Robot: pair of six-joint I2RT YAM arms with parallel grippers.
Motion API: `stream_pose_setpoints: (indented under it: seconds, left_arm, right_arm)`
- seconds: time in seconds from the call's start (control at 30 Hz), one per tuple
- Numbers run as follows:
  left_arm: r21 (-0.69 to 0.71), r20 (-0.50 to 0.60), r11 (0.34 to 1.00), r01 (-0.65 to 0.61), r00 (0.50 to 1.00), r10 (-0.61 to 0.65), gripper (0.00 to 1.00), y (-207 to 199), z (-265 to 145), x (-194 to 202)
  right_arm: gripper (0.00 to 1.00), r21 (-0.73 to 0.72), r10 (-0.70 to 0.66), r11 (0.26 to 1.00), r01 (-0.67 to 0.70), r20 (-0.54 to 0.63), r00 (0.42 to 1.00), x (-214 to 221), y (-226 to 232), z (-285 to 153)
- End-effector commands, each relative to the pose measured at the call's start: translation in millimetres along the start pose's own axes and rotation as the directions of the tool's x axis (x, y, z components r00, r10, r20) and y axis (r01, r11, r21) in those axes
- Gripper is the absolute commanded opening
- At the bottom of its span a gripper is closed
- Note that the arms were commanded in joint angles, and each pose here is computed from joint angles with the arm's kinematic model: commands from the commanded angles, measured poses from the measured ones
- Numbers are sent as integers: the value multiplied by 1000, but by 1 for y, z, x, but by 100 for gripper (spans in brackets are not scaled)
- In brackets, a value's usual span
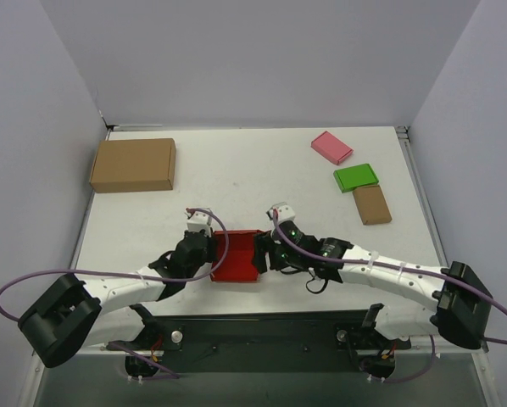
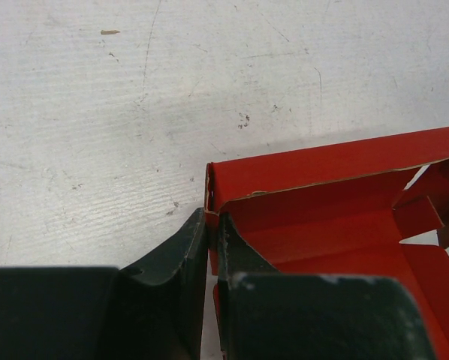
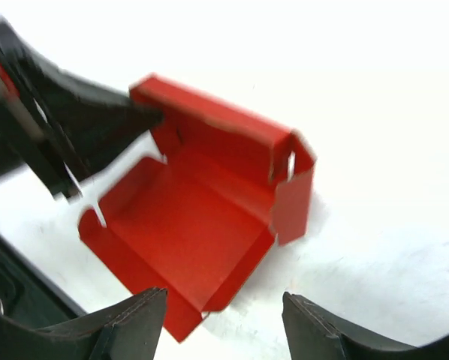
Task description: Fold the paper box
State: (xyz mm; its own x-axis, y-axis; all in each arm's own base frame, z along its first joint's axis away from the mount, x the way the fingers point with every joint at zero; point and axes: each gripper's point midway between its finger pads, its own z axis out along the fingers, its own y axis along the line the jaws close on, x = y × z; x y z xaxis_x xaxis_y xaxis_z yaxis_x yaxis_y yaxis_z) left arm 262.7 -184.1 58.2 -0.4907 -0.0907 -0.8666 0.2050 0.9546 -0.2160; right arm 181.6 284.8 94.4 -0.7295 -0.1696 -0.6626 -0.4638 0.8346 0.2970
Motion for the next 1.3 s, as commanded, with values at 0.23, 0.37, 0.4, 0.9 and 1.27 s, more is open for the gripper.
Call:
stream_pose_setpoints:
  seconds: [0.23, 0.37, 0.4, 0.9, 1.27]
  left_arm:
    - [-13, -31, 1000, -21, 999, 21, 0, 0, 4, 0]
    - [-13, -37, 1000, -23, 999, 23, 0, -1, 4, 1]
    - [-12, -36, 1000, -20, 999, 19, 0, -1, 4, 0]
    - [-19, -47, 999, -27, 999, 26, 0, -1, 7, 3]
    - [-36, -53, 997, -73, 996, 71, 0, -3, 11, -3]
  right_arm:
    - [60, 200, -39, 980, 27, 58, 998, -43, -39, 4]
    - [57, 196, -76, 978, 65, 50, 996, -43, -30, 19]
    - [57, 216, -80, 974, 71, 35, 996, -39, -33, 25]
    - [13, 339, -83, 938, 66, 37, 996, -41, -47, 45]
    - [0, 300, -136, 946, 120, 32, 990, -49, -13, 43]
